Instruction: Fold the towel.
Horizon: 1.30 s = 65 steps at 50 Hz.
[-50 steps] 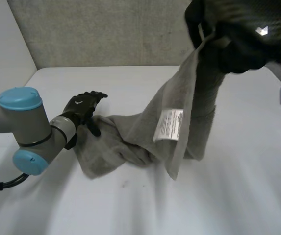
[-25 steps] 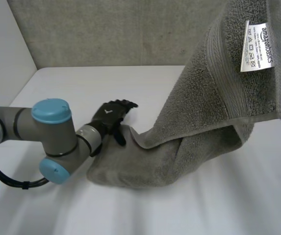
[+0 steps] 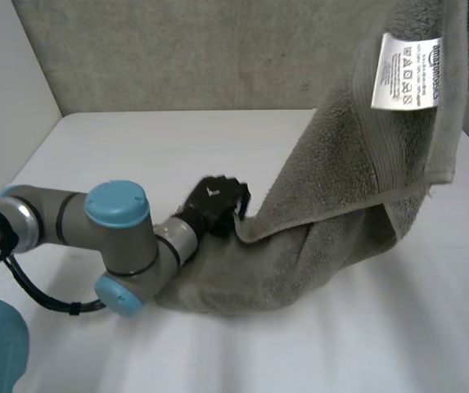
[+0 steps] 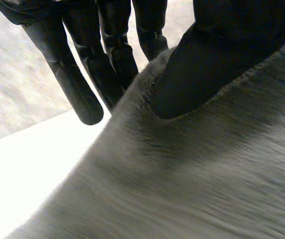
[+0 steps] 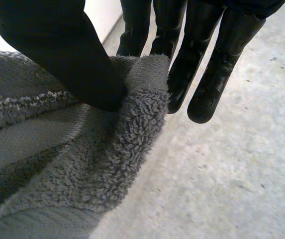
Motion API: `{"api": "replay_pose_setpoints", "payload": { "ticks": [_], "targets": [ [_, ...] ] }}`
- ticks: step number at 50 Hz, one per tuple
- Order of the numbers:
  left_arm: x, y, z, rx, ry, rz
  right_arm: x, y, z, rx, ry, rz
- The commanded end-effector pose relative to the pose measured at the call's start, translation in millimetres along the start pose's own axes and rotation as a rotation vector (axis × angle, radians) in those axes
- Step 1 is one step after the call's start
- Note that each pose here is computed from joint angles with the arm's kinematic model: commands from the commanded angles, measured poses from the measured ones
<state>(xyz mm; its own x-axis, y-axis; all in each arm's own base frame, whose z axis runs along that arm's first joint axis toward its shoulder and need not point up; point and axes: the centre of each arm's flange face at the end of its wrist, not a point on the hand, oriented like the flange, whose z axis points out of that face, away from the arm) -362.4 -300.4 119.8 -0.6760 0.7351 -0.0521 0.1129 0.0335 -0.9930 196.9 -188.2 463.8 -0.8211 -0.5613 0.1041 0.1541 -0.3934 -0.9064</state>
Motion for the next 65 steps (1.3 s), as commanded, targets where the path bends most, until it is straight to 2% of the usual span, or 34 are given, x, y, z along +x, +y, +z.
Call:
{"api": "replay_pose_setpoints", "payload": {
  "ticks": [1,3,4,6,11,15,20,22,23,25,26,27,28,30,31,33,34,36,38,44,50,52,57,62,65],
  "targets": [
    [-88,-90,-4,0.277,-0.389,0.197,46,40,24,-0.066,0.099,0.001],
    [-111,-139,-15,0.433,-0.483,0.265,51,48,31,-0.067,0.102,0.004],
    [-111,-139,-15,0.434,-0.483,0.266,51,48,31,-0.067,0.102,0.004],
    [-109,-181,-28,0.564,-0.497,0.296,61,56,43,-0.051,0.116,0.006],
    [-101,-210,-45,0.632,-0.499,0.309,81,90,65,-0.068,0.156,0.074],
    [-96,-206,-53,0.611,-0.495,0.305,87,105,76,-0.054,0.159,0.098],
    [-83,-180,-64,0.522,-0.479,0.291,90,130,85,-0.072,0.137,0.111],
    [-71,-145,-71,0.407,-0.450,0.268,93,158,85,-0.138,0.128,0.133],
    [-71,-145,-71,0.406,-0.450,0.268,93,158,85,-0.138,0.128,0.133],
    [-62,-127,-76,0.344,-0.431,0.261,92,195,80,-0.234,0.104,0.168],
    [-52,-107,-81,0.274,-0.407,0.258,92,195,80,-0.234,0.103,0.168],
    [-40,-89,-85,0.213,-0.375,0.262,90,215,74,-0.296,0.093,0.180],
    [-39,-89,-85,0.212,-0.375,0.262,90,215,74,-0.297,0.093,0.180],
    [-7,-61,-92,0.126,-0.288,0.277,87,265,55,-0.468,0.098,0.199],
    [-7,-61,-92,0.126,-0.288,0.277,87,265,55,-0.469,0.098,0.199],
    [25,-28,-93,0.038,-0.192,0.281,84,303,36,-0.628,0.087,0.157],
    [25,-27,-93,0.038,-0.192,0.281,84,303,36,-0.629,0.087,0.157],
    [51,-3,-95,-0.029,-0.114,0.286,84,330,16,-0.799,0.099,0.095],
    [59,3,-97,-0.052,-0.087,0.297,86,337,9,-0.867,0.118,0.059],
    [63,-3,-95,-0.074,-0.072,0.375,99,320,9,-0.889,0.240,-0.022],
    [53,-23,-91,-0.031,-0.109,0.435,91,283,8,-0.817,0.247,-0.059],
    [40,-40,-90,0.007,-0.151,0.453,88,278,6,-0.799,0.248,-0.066],
    [28,-52,-89,0.035,-0.190,0.452,79,263,-5,-0.738,0.244,-0.109],
    [16,-53,-88,0.026,-0.228,0.454,56,248,-18,-0.656,0.160,-0.154],
    [2,-54,-85,0.025,-0.264,0.448,37,248,-30,-0.617,0.059,-0.244]
  ]
}}
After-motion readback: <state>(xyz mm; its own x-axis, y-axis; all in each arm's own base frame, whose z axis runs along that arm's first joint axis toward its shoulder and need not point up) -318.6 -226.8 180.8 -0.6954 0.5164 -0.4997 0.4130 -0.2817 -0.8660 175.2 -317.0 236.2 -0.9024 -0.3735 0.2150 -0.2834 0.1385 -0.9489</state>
